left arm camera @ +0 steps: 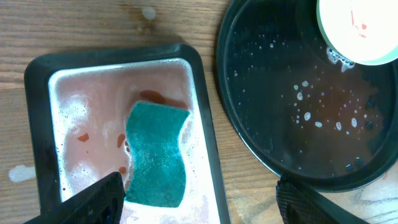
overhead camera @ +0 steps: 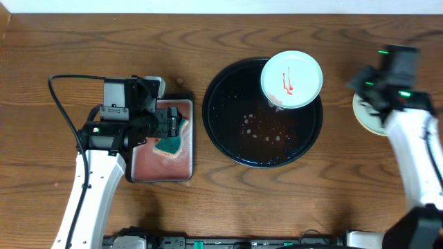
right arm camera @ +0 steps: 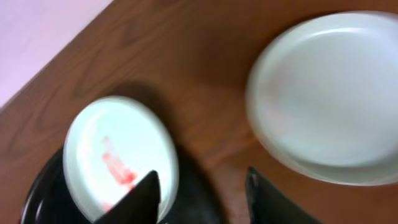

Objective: Clean dirty plates on tray and stack at the side
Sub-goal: 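Release the plate and move right gripper to the white plate rim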

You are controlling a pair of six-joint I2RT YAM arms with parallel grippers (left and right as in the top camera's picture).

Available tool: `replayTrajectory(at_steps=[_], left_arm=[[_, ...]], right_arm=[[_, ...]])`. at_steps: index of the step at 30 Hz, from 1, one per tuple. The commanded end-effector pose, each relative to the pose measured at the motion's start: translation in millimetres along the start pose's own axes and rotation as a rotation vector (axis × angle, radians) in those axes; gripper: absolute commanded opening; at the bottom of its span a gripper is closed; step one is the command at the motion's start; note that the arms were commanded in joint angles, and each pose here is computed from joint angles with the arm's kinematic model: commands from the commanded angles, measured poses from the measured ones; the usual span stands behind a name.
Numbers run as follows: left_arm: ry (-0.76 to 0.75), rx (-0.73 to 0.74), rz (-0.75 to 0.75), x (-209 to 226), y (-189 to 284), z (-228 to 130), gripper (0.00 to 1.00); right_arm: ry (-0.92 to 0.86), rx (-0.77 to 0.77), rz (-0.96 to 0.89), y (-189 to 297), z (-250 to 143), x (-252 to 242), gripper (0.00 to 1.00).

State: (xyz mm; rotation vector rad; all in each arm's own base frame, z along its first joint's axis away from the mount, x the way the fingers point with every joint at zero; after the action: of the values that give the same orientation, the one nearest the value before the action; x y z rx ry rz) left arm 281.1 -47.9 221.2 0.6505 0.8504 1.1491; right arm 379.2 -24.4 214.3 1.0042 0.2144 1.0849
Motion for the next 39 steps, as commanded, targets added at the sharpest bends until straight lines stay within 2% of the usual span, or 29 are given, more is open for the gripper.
replayTrajectory(at_steps=[1,6,8,16,22,29,30,33,35,36,39], left_arm=[[-0.010,0.012,-0.013,-2,0,-3,0.79],[-0.008,0.017,-0.013,-2,0,-4,0.79],[-0.008,0.017,-0.013,-2,0,-4,0.79],[-0.007,0.019,-0.013,-2,0,-5,0.79],[-0.007,0.020,-0.013,-2,0,-5,0.79],[-0.007,0.021,-0.013,-2,0,-5,0.79],[-0.007,0.021,-0.013,-2,0,-5,0.79],[-0.007,0.021,-0.013,-2,0,-5,0.79],[-0.007,0.020,-0.013,-2,0,-5,0.79],[-0.007,0.021,-0.013,-2,0,-5,0.79],[-0.007,0.021,-0.013,-2,0,-5,0.79]], right_arm=[[0.077,-0.010,-0.073,-24,-17,15,0.47],[0.114,0.060,-0.085,-68,-38,23,0.47],[0.120,0.087,-0.104,-79,-43,21,0.50],[0.120,0.083,-0.097,-97,-40,28,0.50],[0.118,0.124,0.019,-123,-50,41,0.51],[0.103,0.127,-0.025,-139,-54,31,0.53],[0.102,0.125,-0.024,-140,-53,31,0.50],[0.101,0.118,-0.015,-140,-52,32,0.28],[0.100,0.118,-0.010,-140,-52,33,0.07],[0.100,0.121,-0.007,-140,-52,33,0.01],[0.099,0.143,0.018,-139,-55,36,0.01]])
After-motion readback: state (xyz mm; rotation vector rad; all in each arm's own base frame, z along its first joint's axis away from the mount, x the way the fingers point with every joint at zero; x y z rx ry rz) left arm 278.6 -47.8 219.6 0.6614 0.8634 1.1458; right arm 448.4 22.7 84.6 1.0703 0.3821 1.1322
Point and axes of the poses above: each gripper's point midway between its finger pads, its own y axis back along the fingers, its own x axis along the line the jaws close on, z = x × y, the point moved 6 cm from there along y, back along the fingers
